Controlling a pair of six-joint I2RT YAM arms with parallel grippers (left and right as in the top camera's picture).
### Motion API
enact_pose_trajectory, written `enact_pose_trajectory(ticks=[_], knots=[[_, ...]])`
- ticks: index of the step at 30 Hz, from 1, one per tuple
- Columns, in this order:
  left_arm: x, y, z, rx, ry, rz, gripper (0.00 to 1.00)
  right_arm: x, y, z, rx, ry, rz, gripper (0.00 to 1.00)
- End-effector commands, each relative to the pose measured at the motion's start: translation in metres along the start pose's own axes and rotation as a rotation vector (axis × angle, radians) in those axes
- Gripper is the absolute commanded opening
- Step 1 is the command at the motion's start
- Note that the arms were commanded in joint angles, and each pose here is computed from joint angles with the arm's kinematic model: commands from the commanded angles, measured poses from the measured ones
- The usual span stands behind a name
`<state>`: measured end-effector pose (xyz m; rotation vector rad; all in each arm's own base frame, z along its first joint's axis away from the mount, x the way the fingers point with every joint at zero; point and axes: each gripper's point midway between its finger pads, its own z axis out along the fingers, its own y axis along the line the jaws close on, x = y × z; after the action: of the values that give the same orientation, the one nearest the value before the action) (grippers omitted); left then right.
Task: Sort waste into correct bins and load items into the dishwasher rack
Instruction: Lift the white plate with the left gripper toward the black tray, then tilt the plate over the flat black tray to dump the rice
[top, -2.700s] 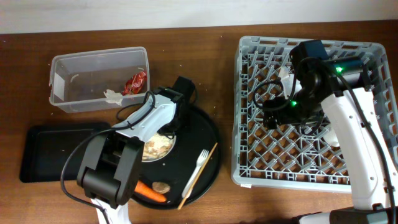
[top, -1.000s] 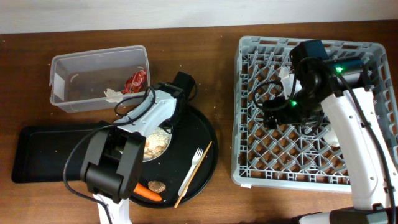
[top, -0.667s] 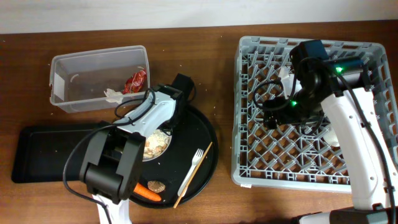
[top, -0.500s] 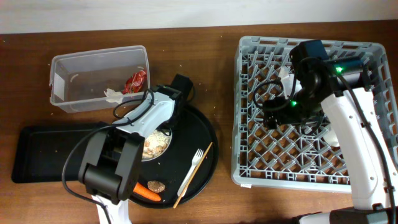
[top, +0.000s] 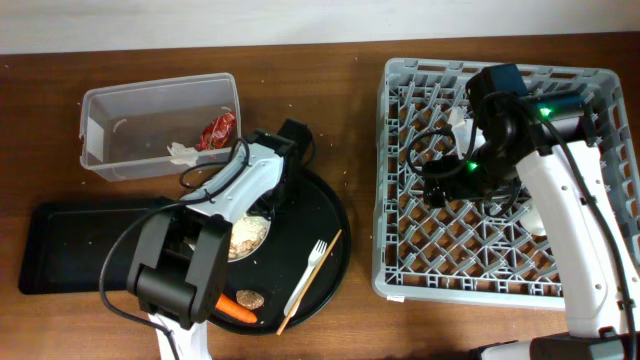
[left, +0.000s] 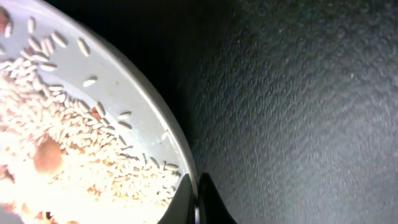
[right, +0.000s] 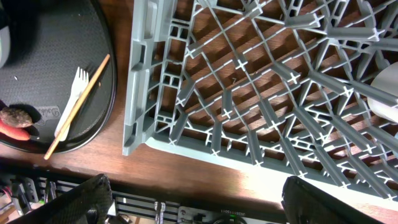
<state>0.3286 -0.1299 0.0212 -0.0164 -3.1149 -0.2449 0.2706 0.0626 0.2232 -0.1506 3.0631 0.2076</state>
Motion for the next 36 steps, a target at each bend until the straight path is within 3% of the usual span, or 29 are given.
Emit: enact_pose_trajectory(ticks=[1, 22, 36], knots=[[-0.006, 0.006, -0.011, -0.023, -0.020, 0.014, 0.00, 0.001, -0.001, 0.001, 0.010, 0.003, 0.000, 0.91], [0.020, 0.051, -0.066, -0.154, -0.050, -0.005, 0.00, 0.001, -0.001, 0.001, 0.010, 0.005, 0.000, 0.91], [0.018, 0.100, -0.101, 0.052, -0.089, -0.162, 0.00, 0.004, -0.002, 0.001, 0.011, 0.016, 0.001, 0.91]])
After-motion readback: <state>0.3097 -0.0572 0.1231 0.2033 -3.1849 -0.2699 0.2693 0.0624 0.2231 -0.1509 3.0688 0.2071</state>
